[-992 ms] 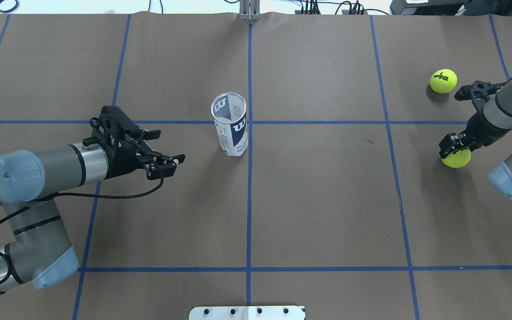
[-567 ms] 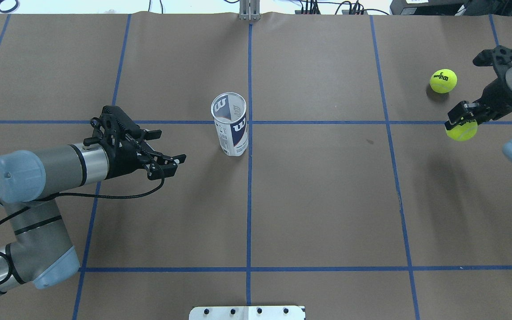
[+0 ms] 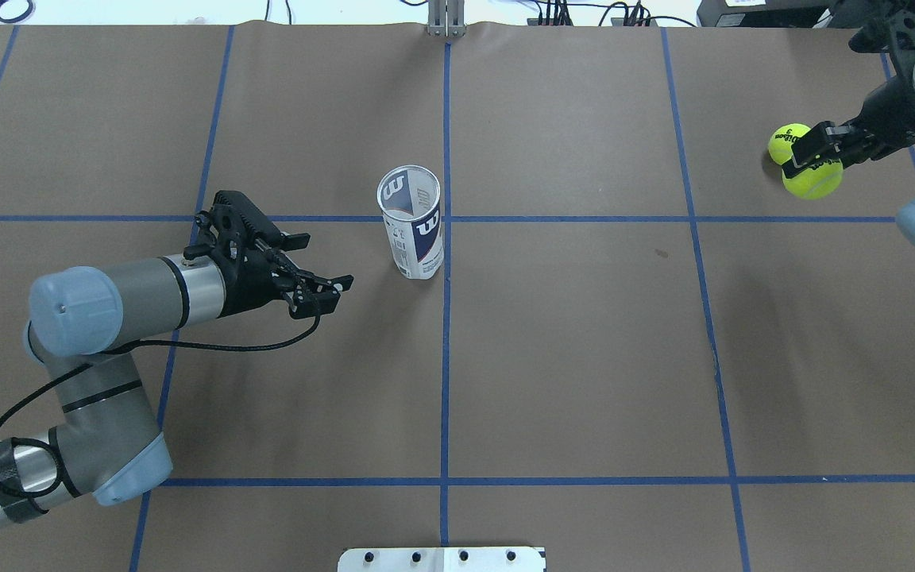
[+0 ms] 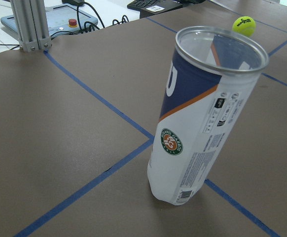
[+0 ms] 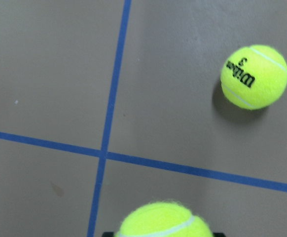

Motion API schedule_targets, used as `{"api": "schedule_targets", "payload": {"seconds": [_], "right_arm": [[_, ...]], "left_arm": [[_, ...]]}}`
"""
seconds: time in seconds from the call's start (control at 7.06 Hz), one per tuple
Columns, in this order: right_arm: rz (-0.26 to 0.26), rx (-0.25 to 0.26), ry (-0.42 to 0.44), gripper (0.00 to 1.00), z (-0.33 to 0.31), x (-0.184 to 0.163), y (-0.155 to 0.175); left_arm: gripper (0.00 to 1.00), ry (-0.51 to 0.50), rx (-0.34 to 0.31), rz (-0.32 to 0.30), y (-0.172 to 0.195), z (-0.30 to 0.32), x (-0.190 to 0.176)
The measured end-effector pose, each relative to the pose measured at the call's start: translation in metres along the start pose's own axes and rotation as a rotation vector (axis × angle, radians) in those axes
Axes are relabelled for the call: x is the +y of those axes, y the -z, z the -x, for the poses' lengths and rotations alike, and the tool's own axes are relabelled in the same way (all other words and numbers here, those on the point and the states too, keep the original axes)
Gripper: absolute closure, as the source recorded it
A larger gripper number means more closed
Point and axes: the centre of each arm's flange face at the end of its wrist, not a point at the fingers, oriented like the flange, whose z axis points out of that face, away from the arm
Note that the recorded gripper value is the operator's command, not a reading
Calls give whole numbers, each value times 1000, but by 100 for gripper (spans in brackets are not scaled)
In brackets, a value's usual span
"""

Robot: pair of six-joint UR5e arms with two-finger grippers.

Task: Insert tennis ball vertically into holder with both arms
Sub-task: 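Lift the yellow ball with the right gripper while the left gripper grasps the can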

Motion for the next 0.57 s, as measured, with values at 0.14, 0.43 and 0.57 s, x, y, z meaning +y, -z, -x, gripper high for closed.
{"api": "schedule_targets", "payload": {"seconds": [0.14,0.43,0.57], "right_arm": [[-15,-9,4,100,12,-9,6],[-36,-24,11,100,28,-18,15],[-45,-29,20,100,35,-20,20]], "left_arm": [[1,4,-16,-20,-8,-3,-3],[1,10,-58,-82,-24,-16,2],[1,14,-79,-112,-35,-20,9]]}}
